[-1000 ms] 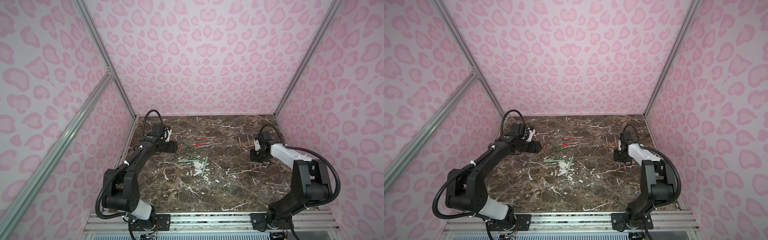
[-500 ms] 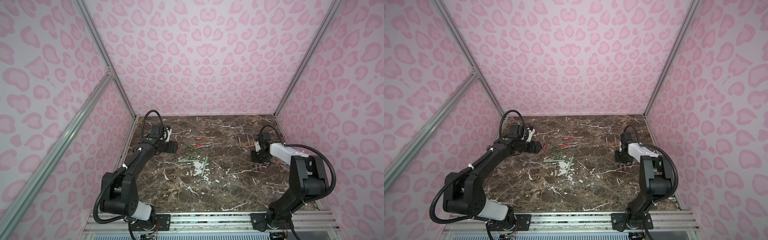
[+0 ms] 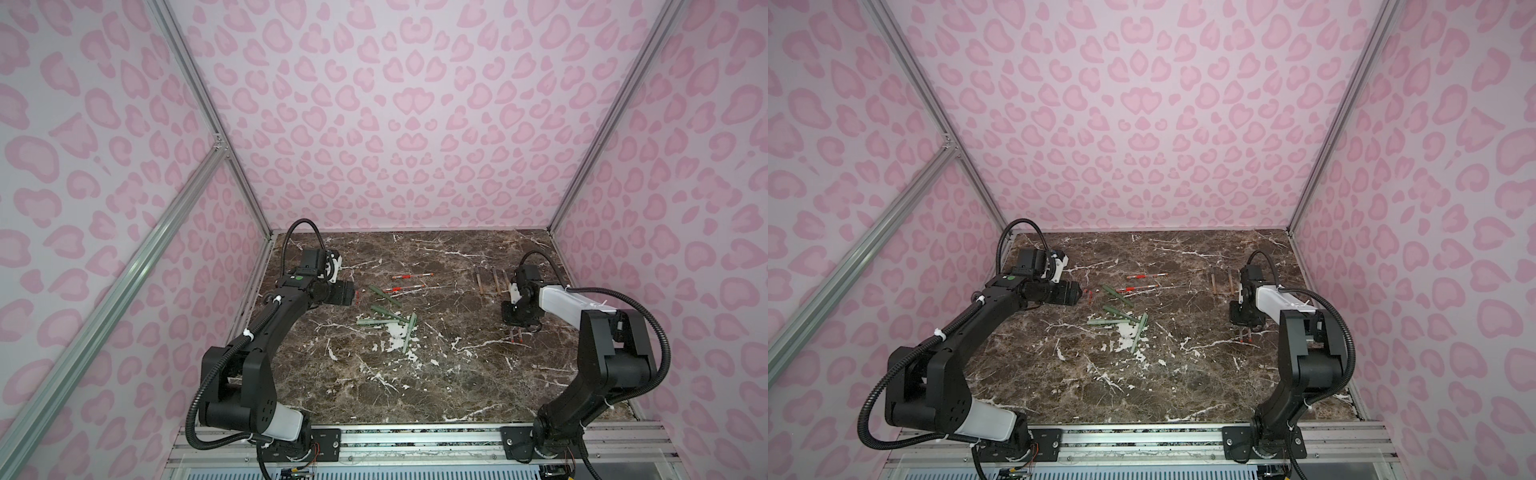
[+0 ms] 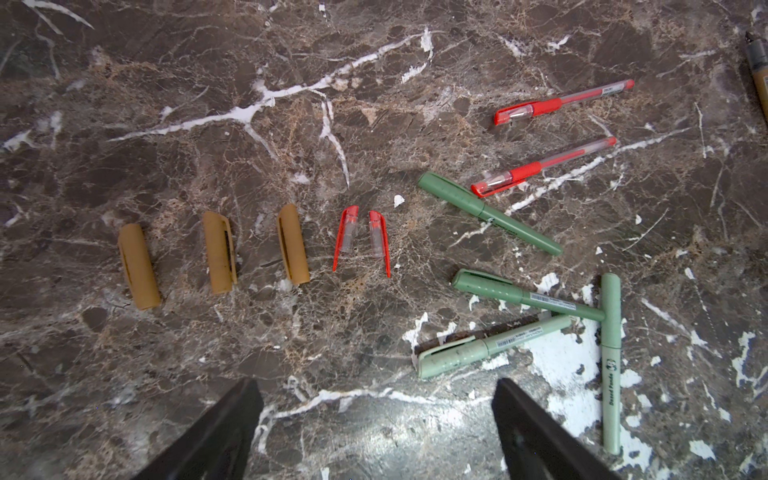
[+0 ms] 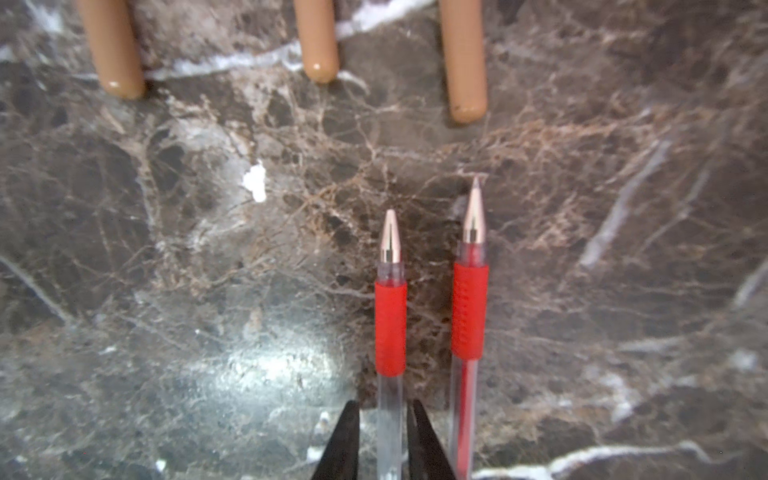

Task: Open the pen caps
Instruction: 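Lower the uncapped red pen beside the first red pen and open the right gripper, then move the right gripper to the pile and grasp another capped red gel pen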

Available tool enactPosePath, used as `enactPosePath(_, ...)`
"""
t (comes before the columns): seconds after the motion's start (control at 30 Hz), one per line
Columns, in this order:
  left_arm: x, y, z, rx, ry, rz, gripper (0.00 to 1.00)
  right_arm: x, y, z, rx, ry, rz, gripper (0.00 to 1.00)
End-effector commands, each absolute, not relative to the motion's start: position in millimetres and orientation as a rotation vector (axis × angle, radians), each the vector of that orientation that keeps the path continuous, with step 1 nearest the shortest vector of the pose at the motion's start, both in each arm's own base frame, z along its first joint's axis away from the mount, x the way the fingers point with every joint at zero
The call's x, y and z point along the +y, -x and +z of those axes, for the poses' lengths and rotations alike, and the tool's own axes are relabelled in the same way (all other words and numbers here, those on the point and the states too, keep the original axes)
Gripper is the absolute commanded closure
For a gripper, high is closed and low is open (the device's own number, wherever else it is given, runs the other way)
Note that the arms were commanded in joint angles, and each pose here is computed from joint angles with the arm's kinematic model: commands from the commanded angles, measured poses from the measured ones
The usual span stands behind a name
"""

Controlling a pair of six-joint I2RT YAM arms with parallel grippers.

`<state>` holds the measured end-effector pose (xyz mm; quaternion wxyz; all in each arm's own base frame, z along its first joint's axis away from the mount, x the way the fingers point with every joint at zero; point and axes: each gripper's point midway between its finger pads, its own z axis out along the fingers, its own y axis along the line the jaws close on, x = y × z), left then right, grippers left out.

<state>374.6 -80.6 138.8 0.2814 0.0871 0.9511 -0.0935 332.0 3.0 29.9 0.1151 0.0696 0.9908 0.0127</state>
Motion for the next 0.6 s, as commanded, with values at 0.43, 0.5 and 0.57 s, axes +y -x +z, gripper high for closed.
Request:
enactPosePath(0.43,-68.6,-375.0,152.4,2.485,-0.195,-0.263,0.09,91.3,-370.7,105.3,2.729,0.225,0.202,0.43)
enactPosePath(0.5,-65.0,-373.0,152.7,2.479,-0.187,-0.266,0.08,116.5,-380.9,106.4,2.707,0.355,0.200,0.43)
enactPosePath(0.57,-63.0,-370.5,153.4,2.472,-0.185,-0.270,0.08,142.9,-389.7,106.8,2.670,0.476,0.201,0.43)
